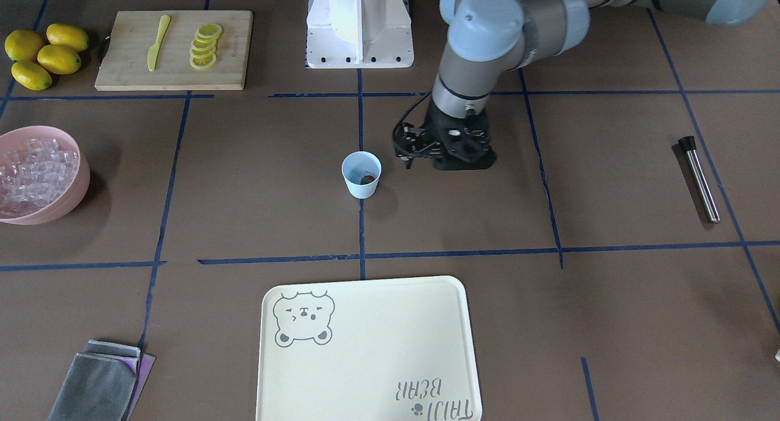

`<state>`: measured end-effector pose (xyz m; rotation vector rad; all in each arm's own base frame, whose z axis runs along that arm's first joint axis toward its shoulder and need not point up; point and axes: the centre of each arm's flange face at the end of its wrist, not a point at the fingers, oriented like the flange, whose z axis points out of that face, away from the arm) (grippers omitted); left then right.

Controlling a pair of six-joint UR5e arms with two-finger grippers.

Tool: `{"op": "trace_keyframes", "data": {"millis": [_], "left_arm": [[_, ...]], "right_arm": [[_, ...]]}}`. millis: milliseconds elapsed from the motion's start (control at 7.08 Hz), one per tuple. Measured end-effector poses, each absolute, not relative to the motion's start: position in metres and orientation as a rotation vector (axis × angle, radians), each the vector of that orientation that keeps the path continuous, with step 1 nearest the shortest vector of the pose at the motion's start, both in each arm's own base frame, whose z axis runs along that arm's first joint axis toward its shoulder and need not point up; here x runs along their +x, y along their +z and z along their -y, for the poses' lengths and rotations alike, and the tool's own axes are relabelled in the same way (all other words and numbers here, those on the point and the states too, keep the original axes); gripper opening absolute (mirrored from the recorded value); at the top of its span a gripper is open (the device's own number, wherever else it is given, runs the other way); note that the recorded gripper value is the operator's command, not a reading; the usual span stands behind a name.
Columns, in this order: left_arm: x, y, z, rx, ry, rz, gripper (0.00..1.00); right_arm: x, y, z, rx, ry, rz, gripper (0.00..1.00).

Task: Mash ice and strawberries in cup
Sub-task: 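Withdraw the left gripper from the cup toward the steel rod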

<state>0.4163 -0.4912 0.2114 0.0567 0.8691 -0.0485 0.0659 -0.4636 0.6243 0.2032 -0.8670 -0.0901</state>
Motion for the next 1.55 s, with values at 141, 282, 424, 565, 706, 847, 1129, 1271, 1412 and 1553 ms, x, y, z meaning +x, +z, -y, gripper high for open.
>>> {"op": "trace_keyframes", "data": {"millis": [141, 282, 424, 565, 706, 847, 1129, 1271, 1412, 1553], "left_arm": [[0.358, 0.242, 0.494, 0.081, -0.020, -0.837, 1.00], [0.291, 0.281, 0.493, 0.076, -0.013, -0.821, 1.00], [0.229, 0.323, 0.492, 0.068, -0.011, -0.810, 1.00], [0.173, 0.366, 0.491, 0.073, 0.008, -0.783, 1.00], [0.128, 0.410, 0.489, 0.072, 0.041, -0.757, 1.00], [0.096, 0.456, 0.488, 0.064, 0.060, -0.756, 1.00], [0.065, 0.556, 0.481, 0.088, 0.045, -0.800, 1.00], [0.063, 0.589, 0.480, 0.102, -0.004, -0.816, 1.00], [0.063, 0.617, 0.482, 0.118, -0.060, -0.811, 1.00], [0.072, 0.639, 0.484, 0.134, -0.098, -0.788, 1.00]], "right_arm": [[0.066, 0.623, 0.465, 0.205, -0.089, 0.866, 0.99], [0.066, 0.622, 0.466, 0.206, -0.088, 0.864, 0.99], [0.066, 0.622, 0.466, 0.207, -0.088, 0.863, 0.99], [0.066, 0.621, 0.467, 0.208, -0.088, 0.862, 0.99], [0.066, 0.621, 0.467, 0.209, -0.088, 0.860, 0.99], [0.066, 0.621, 0.467, 0.209, -0.088, 0.859, 0.99], [0.067, 0.620, 0.468, 0.211, -0.089, 0.855, 0.99], [0.067, 0.620, 0.468, 0.211, -0.089, 0.854, 0.99], [0.067, 0.619, 0.470, 0.214, -0.089, 0.853, 0.99], [0.067, 0.617, 0.472, 0.218, -0.091, 0.849, 0.99]]}}
